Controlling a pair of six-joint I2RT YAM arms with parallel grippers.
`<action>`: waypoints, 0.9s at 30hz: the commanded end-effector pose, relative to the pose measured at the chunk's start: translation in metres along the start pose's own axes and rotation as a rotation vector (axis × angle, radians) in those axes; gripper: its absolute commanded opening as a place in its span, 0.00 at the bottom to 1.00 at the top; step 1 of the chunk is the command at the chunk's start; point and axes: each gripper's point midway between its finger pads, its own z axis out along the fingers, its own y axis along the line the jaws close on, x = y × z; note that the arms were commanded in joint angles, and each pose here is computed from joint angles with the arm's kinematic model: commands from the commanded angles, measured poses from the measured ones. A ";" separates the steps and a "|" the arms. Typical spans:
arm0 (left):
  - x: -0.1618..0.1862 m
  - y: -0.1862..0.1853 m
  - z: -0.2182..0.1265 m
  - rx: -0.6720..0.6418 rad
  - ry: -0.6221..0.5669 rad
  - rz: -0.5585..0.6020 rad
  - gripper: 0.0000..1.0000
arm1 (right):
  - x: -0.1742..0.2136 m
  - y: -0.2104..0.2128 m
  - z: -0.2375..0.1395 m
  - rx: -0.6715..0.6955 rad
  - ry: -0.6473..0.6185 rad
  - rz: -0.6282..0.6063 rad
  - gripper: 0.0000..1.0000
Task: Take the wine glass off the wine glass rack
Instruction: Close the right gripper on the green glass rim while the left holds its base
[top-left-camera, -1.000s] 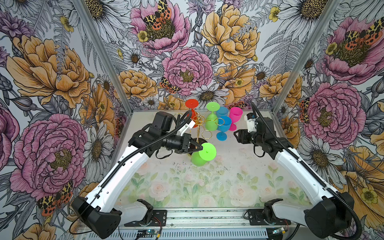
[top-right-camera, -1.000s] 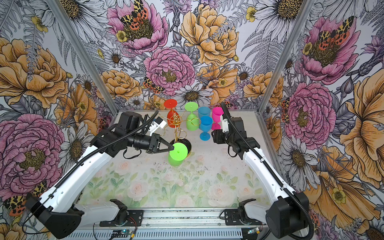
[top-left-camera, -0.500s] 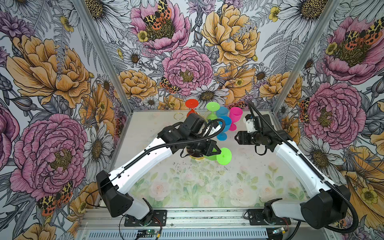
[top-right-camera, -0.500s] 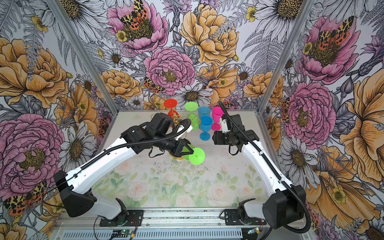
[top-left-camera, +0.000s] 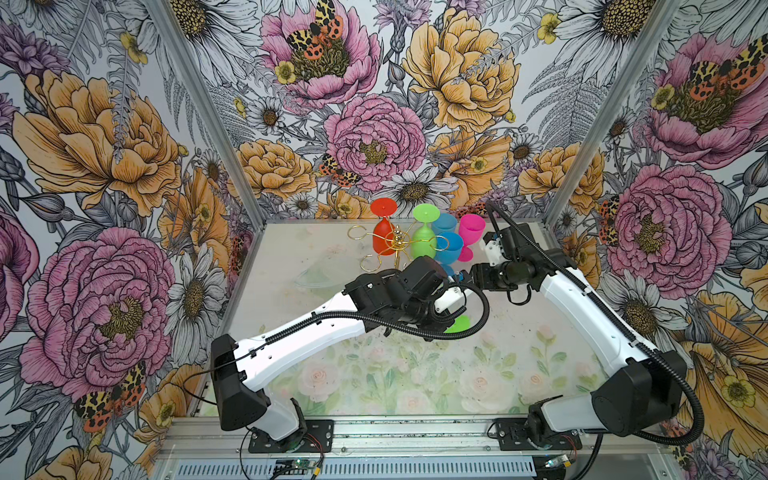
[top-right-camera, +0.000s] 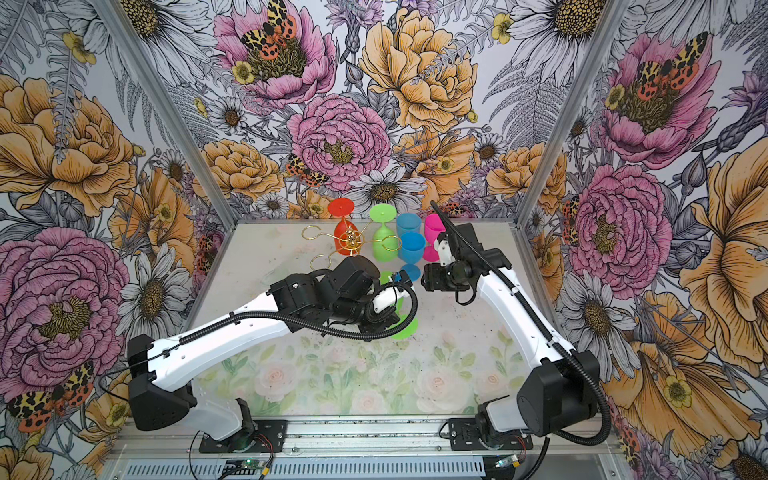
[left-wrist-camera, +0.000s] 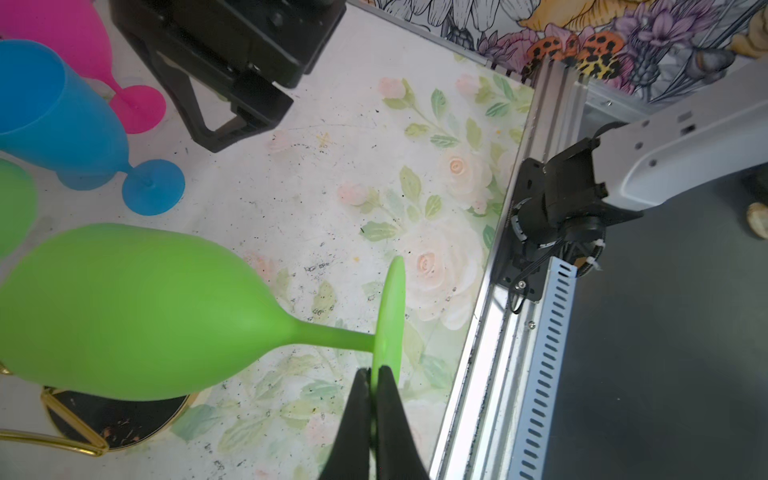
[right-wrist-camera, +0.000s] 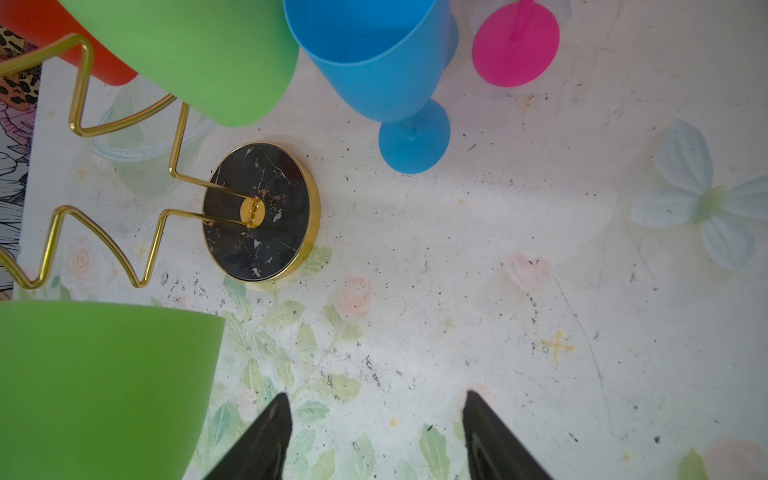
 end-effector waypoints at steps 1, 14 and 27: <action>0.006 0.007 0.013 -0.127 0.015 0.166 0.00 | -0.012 0.006 -0.007 -0.026 -0.022 0.002 0.66; 0.046 0.010 0.039 -0.369 0.077 0.554 0.00 | -0.023 0.018 -0.013 -0.074 -0.031 -0.014 0.66; 0.069 0.011 0.043 -0.578 0.029 0.920 0.00 | -0.026 0.041 -0.021 -0.188 -0.019 -0.041 0.66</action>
